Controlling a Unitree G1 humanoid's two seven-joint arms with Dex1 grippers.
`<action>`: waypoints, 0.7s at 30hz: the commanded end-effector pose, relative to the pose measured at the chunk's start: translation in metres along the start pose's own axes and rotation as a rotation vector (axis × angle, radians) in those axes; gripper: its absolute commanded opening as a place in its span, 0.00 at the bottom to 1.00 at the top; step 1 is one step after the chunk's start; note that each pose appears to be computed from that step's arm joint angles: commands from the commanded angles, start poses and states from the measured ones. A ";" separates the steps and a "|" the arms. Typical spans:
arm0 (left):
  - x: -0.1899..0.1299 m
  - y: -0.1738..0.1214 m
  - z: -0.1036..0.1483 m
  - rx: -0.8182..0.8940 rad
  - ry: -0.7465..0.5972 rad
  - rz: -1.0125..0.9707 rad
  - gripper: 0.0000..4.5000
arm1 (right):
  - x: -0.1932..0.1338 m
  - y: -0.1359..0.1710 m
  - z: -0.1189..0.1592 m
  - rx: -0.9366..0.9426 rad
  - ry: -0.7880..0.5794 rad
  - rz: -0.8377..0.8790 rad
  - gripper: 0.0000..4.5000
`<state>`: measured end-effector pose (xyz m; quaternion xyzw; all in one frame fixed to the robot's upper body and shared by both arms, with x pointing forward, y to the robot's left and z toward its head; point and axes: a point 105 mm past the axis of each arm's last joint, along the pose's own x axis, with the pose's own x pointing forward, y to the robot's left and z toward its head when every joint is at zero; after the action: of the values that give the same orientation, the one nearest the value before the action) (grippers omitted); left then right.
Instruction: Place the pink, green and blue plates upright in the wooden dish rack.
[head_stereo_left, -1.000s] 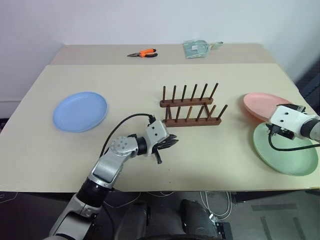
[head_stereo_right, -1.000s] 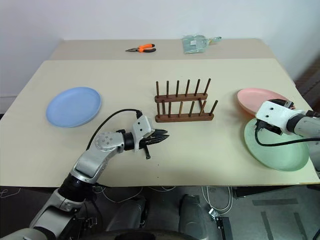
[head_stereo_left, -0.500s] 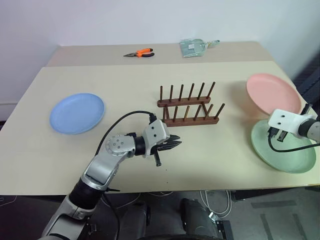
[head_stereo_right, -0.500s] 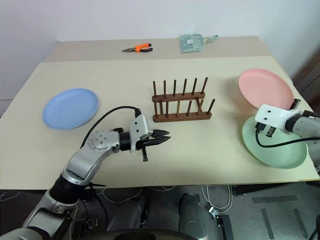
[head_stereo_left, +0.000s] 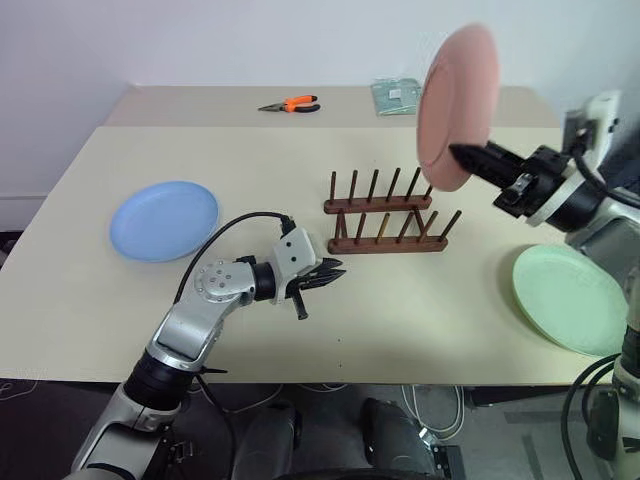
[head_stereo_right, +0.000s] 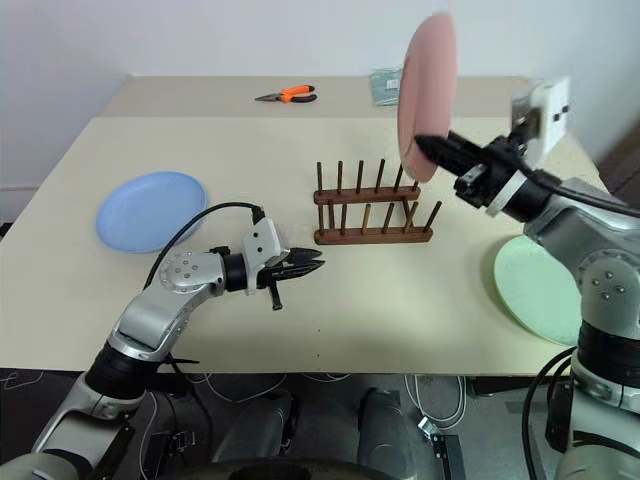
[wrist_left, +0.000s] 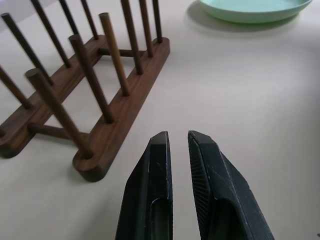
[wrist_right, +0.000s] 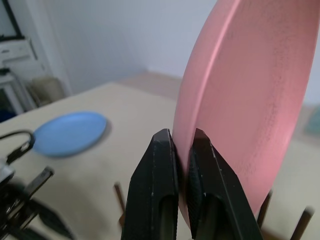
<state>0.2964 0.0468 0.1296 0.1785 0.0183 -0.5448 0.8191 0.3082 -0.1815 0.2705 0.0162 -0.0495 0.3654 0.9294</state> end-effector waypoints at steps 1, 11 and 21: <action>-0.003 -0.002 0.011 0.024 -0.042 0.008 0.12 | -0.004 -0.004 0.008 -0.008 -0.021 -0.006 0.01; -0.003 -0.006 0.012 0.014 -0.048 0.009 0.12 | -0.004 -0.024 -0.013 0.084 0.052 -0.005 0.01; -0.001 -0.010 0.011 0.007 -0.049 -0.003 0.12 | -0.055 -0.078 0.021 -0.098 -0.069 -0.361 0.55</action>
<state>0.2911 0.0455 0.1270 0.1698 0.0192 -0.5405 0.8238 0.3307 -0.2554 0.2716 0.0016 -0.0688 0.2253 0.9719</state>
